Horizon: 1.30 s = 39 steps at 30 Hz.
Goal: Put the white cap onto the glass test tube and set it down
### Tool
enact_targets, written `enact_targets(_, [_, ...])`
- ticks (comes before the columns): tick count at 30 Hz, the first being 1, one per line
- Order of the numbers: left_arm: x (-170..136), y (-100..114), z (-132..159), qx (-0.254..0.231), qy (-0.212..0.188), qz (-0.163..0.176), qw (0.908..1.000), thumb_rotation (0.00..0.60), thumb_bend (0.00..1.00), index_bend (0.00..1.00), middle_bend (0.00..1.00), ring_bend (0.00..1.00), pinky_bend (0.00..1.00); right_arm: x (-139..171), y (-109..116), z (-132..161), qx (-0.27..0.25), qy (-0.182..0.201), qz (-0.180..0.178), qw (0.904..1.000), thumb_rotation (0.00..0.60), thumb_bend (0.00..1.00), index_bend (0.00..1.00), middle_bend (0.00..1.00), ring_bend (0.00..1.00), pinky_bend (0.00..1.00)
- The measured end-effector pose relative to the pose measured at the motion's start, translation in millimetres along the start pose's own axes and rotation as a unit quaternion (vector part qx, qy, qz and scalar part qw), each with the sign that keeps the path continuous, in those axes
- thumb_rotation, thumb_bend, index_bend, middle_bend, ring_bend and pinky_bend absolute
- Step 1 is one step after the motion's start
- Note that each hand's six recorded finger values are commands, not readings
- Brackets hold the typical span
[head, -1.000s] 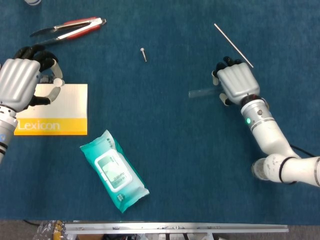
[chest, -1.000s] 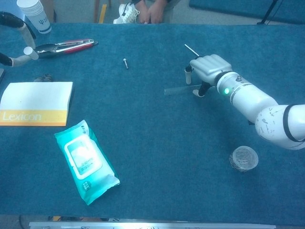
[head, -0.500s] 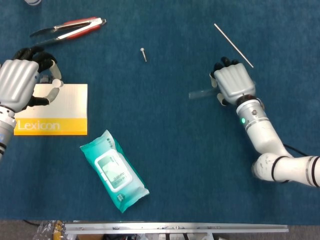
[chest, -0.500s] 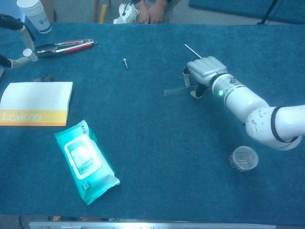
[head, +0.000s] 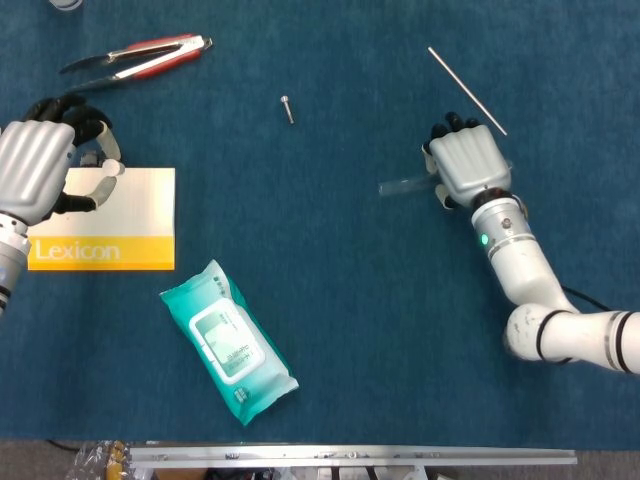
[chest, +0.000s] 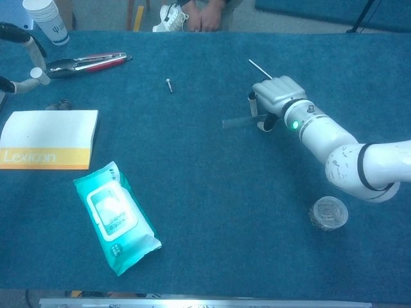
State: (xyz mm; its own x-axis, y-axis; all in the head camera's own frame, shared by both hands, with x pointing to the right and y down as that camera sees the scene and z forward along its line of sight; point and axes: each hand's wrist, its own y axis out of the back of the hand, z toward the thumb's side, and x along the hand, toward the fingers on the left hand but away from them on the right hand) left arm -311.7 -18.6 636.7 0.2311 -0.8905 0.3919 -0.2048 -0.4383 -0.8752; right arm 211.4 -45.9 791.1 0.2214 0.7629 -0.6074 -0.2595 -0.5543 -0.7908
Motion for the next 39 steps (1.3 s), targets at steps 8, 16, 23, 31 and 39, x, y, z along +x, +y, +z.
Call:
enact_targets(8, [0, 0, 0, -0.002, -0.001, 0.0, 1.0, 0.6, 0.33, 0.52, 0.3, 0.15, 0.13, -1, 0, 0, -0.002, -0.002, -0.001, 1.0, 0.6, 0.26, 0.55, 0.28, 0.12, 0.23])
enact_targets(16, [-1, 2, -2, -0.005, 0.002, 0.004, 1.0, 0.6, 0.33, 0.52, 0.3, 0.15, 0.13, 0, 4, -1, -0.03, -0.005, -0.007, 0.9995, 0.6, 0.27, 0.63, 0.32, 0.14, 0.23])
enact_targets(23, [-1, 8, -2, -0.008, 0.002, 0.011, 0.9999, 0.6, 0.33, 0.52, 0.3, 0.15, 0.13, 7, 15, -6, -0.091, -0.004, -0.015, 0.9958, 0.6, 0.27, 0.64, 0.32, 0.14, 0.24])
enact_targets(31, [0, 20, -2, -0.015, 0.003, 0.025, 0.9996, 0.6, 0.33, 0.52, 0.3, 0.15, 0.13, 17, 27, -9, -0.204, 0.001, -0.005, 0.9789, 0.6, 0.27, 0.64, 0.32, 0.15, 0.24])
enact_targets(39, [4, 33, 6, -0.021, -0.005, 0.036, 0.9991, 0.6, 0.33, 0.52, 0.3, 0.15, 0.13, 25, 43, -13, -0.309, 0.011, 0.002, 0.9511, 0.6, 0.27, 0.64, 0.32, 0.15, 0.24])
